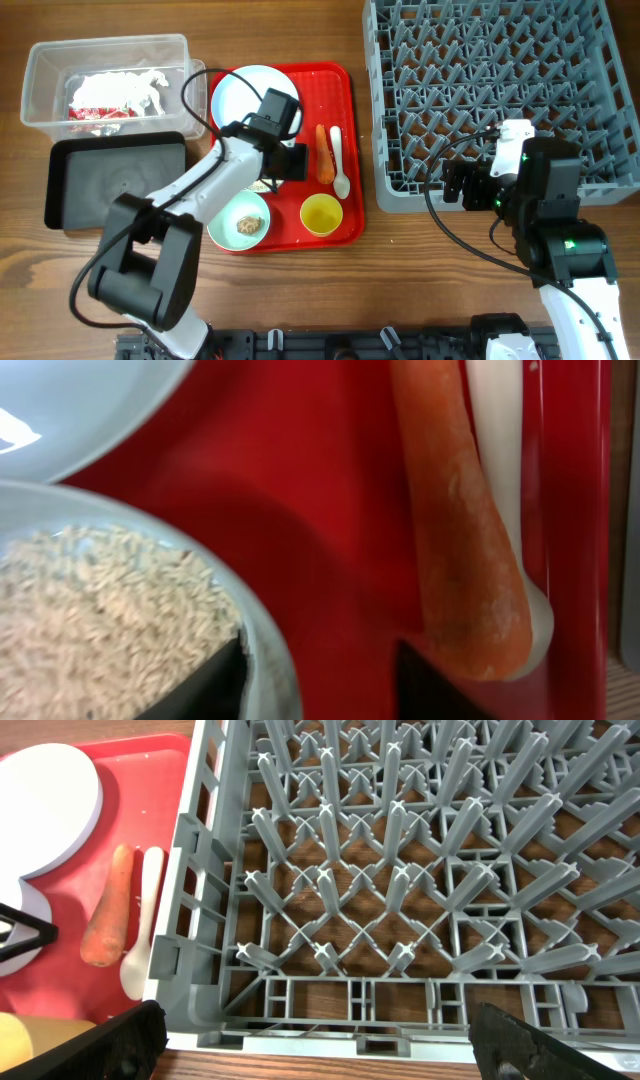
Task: Sort waste into correct bins and load items into the dishwasher rack
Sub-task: 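Grasp the rim of the rice bowl with the left gripper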
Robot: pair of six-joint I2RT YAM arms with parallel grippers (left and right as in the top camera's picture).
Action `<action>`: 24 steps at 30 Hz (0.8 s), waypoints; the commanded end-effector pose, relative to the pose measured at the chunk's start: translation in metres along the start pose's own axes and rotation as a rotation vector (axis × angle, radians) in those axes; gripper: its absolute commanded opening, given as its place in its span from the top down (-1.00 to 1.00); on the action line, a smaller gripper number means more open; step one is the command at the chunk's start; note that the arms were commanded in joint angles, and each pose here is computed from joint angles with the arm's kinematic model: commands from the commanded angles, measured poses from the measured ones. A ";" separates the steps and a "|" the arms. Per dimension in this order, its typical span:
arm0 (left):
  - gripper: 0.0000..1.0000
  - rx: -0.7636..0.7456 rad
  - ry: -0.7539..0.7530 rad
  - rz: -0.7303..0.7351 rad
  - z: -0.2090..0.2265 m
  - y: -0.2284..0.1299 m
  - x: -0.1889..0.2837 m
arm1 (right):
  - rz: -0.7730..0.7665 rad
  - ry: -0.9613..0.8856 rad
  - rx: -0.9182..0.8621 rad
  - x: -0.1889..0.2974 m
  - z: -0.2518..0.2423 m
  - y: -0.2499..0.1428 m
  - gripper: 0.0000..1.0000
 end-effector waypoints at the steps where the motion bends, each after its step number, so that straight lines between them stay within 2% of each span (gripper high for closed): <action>1: 0.69 -0.010 -0.007 0.010 -0.004 -0.002 -0.005 | -0.025 0.013 0.014 0.005 0.002 0.009 -1.00; 3: 0.89 -0.008 -0.005 0.003 -0.003 0.000 -0.004 | -0.025 0.013 0.013 0.005 0.002 0.009 -0.99; 4: 0.92 -0.006 -0.006 -0.002 -0.002 0.001 -0.004 | -0.025 0.013 0.013 0.005 0.002 0.009 -0.99; 8: 0.92 0.013 -0.013 -0.037 0.003 0.009 0.006 | -0.025 0.013 0.013 0.005 0.002 0.009 -0.99; 13: 0.92 0.067 -0.031 -0.143 0.019 0.028 0.043 | -0.025 0.013 0.014 0.005 0.002 0.009 -0.99; 19: 0.92 0.234 -0.024 -0.271 0.069 0.039 0.109 | -0.025 0.013 0.014 0.005 0.002 0.009 -1.00; 24: 0.92 0.359 -0.051 -0.297 0.109 0.039 0.131 | -0.026 0.013 0.013 0.005 0.002 0.009 -0.99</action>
Point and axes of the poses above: each gripper's point midway between its finger pads, its own x axis back along the fingers, its own z axis along the line the jaws close on, y = z × x, the point moved 5 cm from there along x, back along the fingers, and after that the axes turned 6 degrees about x, right-handed, at the moved point
